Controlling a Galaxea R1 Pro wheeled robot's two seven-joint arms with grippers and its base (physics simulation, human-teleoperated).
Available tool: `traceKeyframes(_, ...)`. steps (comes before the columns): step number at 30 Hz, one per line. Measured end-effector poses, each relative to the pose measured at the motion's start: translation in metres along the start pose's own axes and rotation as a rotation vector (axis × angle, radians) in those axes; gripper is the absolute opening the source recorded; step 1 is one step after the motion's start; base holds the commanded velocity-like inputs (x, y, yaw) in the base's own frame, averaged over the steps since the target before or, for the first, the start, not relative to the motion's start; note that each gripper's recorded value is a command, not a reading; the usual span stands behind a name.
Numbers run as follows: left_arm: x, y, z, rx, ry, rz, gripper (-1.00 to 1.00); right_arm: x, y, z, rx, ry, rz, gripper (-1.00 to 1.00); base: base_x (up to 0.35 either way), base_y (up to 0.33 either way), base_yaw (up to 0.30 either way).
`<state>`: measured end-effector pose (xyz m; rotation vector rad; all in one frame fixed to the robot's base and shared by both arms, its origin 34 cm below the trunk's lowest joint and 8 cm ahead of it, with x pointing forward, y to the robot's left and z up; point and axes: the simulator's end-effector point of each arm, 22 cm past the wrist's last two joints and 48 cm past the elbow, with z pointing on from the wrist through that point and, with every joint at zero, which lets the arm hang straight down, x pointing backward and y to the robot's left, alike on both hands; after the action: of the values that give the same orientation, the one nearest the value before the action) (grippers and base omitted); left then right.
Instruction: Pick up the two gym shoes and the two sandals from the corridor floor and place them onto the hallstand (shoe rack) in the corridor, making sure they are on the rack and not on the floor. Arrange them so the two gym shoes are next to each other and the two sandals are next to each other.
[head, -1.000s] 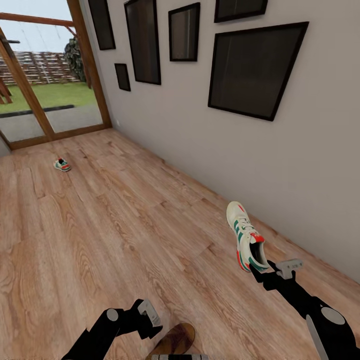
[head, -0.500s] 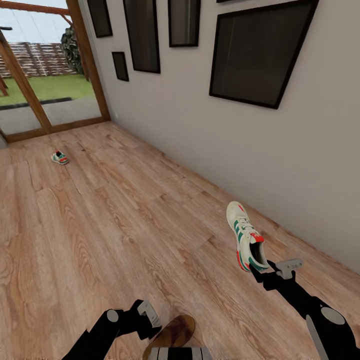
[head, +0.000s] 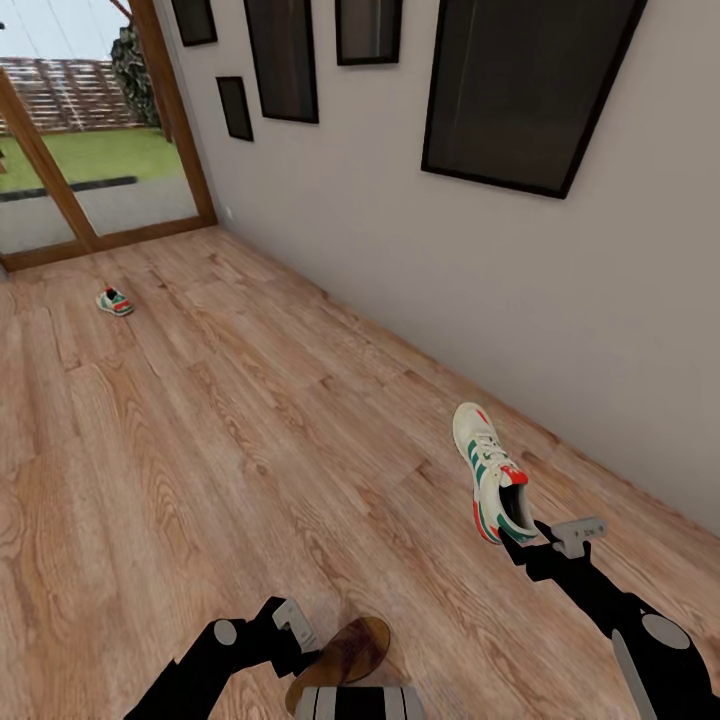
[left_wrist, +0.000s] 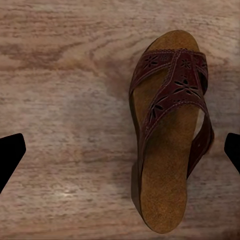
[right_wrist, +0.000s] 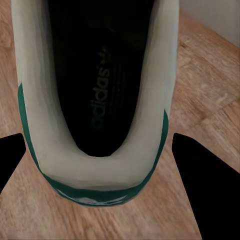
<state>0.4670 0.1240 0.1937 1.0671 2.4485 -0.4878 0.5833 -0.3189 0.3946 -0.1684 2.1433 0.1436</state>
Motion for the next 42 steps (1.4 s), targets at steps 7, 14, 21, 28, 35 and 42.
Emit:
traceKeyframes(7,0.0,0.0,0.0,0.0,-0.001,0.0,1.0,0.001,0.0,0.0,0.0,0.001,0.0,-1.0,-0.142,-0.131,0.0)
traceKeyframes(14,0.0,0.0,0.0,0.0,-0.001,0.0,1.0,0.0,0.0,0.0,0.0,0.0,0.0,-1.0,-0.053,-0.044,0.0)
traceKeyframes(21,0.001,0.0,0.002,0.001,0.002,-0.002,1.0,0.002,0.0,0.001,0.0,0.003,-0.001,-1.0,-0.003,-0.002,0.0)
traceKeyframes(28,0.004,0.002,0.01,0.007,0.01,-0.009,1.0,0.02,0.0,0.007,-0.002,0.04,0.004,-1.0,0.0,0.0,0.0)
traceKeyframes(35,0.012,0.004,0.021,0.015,0.029,-0.022,1.0,0.04,0.0,0.014,-0.005,0.079,0.011,-1.0,0.0,0.0,0.0)
traceKeyframes(42,0.019,0.016,0.024,-0.047,0.052,-0.024,1.0,0.047,0.001,0.016,-0.006,0.091,0.015,-1.0,0.0,0.0,0.0)
